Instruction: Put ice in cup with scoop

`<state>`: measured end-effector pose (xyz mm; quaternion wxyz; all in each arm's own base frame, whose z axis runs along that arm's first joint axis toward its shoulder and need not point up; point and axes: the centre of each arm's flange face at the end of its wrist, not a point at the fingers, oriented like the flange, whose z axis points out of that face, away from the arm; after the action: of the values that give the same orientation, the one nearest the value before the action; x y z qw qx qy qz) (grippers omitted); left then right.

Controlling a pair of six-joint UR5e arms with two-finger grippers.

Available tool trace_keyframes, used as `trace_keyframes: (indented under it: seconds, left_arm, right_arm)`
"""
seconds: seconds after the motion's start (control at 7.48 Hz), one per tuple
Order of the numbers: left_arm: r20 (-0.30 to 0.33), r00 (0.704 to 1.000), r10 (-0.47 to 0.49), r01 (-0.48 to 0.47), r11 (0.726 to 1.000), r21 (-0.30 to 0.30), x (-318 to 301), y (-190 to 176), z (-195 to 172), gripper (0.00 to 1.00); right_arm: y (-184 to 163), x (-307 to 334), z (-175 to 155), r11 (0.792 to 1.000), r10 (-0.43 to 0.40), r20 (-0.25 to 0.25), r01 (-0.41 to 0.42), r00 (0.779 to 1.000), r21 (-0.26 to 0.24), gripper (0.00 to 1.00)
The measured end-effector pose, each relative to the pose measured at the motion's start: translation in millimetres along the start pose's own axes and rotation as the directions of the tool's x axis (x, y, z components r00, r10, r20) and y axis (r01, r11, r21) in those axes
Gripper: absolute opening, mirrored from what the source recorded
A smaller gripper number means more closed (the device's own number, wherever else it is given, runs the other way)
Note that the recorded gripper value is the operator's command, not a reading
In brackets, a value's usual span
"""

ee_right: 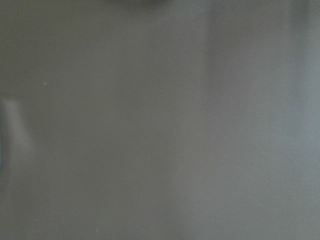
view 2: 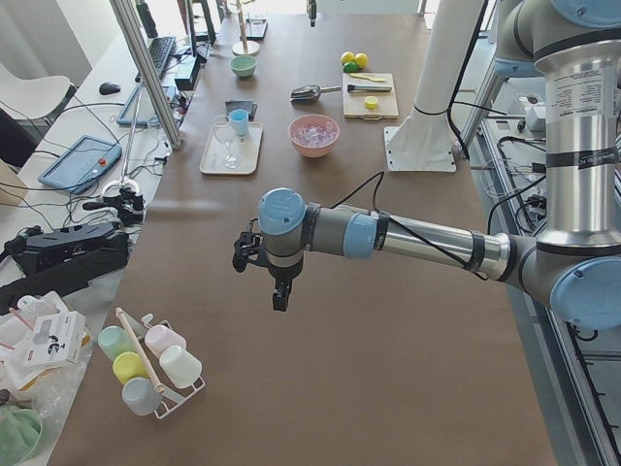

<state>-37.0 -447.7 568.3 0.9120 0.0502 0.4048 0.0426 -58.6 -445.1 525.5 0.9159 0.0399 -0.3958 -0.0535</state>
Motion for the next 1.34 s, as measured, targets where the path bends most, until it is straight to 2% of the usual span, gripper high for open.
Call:
trace_keyframes:
  seconds: [0.13,0.4,0.53,0.8,1.07,1.34]
  left_arm:
    - [-0.001,1.0,0.006,-0.006,1.0,0.004,2,-3,-1,0.99]
    - [-0.004,0.999,0.048,-0.048,0.999,0.005,14,-10,4,0.99]
    - [-0.009,0.995,0.096,-0.096,0.995,0.009,29,-16,9,0.99]
    - [-0.02,0.982,0.188,-0.187,0.982,0.032,58,-28,14,0.99]
    - [-0.043,0.943,0.329,-0.326,0.943,0.062,99,-37,32,0.99]
    - [-0.073,0.872,0.485,-0.477,0.873,0.103,142,-36,61,0.99]
  right_arm:
    - [-9,-45,4,1.0,0.017,0.02,-0.017,1.0,-0.007,0.98]
    - [-26,-112,19,1.0,0.015,0.023,-0.014,1.0,-0.015,0.98]
    - [-29,-131,25,0.999,0.038,0.015,-0.038,0.999,-0.022,0.98]
    - [-27,-154,40,0.992,0.106,0.001,-0.106,0.994,-0.066,0.98]
    - [-25,-182,66,0.982,0.149,-0.006,-0.149,0.989,-0.117,0.98]
    - [-22,-240,87,0.984,0.093,0.02,-0.089,0.995,-0.156,0.99]
